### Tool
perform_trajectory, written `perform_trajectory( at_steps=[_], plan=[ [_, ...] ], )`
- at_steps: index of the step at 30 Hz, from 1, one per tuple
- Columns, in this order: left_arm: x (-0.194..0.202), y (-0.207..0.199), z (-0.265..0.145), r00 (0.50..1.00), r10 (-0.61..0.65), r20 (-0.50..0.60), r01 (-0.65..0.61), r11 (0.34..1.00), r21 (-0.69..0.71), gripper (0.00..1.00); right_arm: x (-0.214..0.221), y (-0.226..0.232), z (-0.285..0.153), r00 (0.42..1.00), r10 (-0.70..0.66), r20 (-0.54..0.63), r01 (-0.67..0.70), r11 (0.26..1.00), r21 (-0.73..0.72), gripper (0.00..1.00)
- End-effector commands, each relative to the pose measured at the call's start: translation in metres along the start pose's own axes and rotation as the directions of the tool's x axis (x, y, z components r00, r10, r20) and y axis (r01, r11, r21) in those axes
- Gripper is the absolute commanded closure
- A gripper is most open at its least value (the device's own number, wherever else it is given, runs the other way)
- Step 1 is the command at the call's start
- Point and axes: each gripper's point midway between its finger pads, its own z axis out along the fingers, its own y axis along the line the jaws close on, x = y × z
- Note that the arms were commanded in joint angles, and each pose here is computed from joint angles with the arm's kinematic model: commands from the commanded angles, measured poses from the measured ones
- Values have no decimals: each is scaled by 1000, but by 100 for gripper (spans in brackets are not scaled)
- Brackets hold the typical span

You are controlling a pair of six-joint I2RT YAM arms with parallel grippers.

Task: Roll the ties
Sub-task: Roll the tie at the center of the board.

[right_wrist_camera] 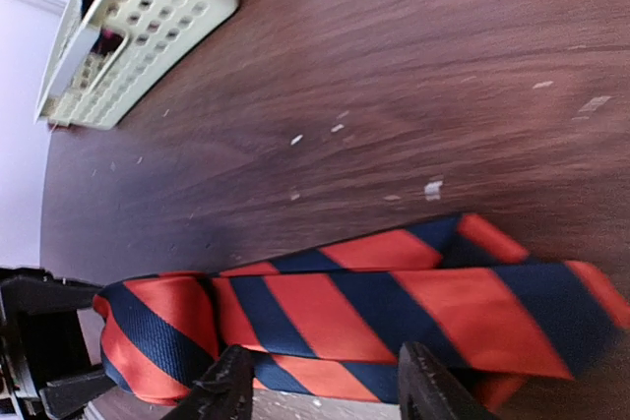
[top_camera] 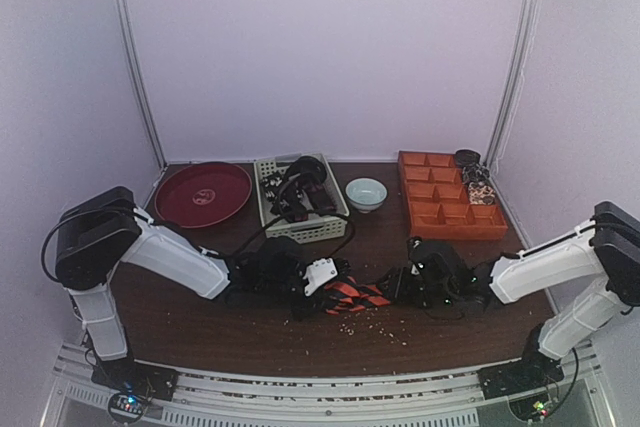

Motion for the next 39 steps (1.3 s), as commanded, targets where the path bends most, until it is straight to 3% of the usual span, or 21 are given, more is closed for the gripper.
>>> perform_trajectory(
  at_steps=[1, 6, 20, 23, 29, 39],
  plan=[
    [-6, 6, -1, 1000, -5, 9, 5, 1000, -20, 62, -24, -38, -29, 993, -3, 119, -21, 980, 197, 44],
    [-8, 6, -2, 1000, -4, 15, 4, 1000, -18, 62, -35, -54, -39, 983, 7, 182, -50, 971, 233, 39],
    [-12, 6, -4, 1000, -12, 25, 12, 1000, -16, 62, -15, -66, 6, 991, 112, 73, -124, 977, 172, 41],
    [-10, 6, -5, 1000, -16, 18, 16, 1000, -20, 63, -12, -71, 12, 992, 106, 68, -117, 973, 197, 51],
    [-6, 10, -11, 1000, -18, -11, 18, 999, -45, 63, -25, -87, 2, 989, 61, 137, -97, 958, 270, 100],
    [4, 13, -15, 999, -34, -38, 31, 997, -69, 63, -33, -105, -3, 985, 52, 162, -102, 944, 313, 100]
  ],
)
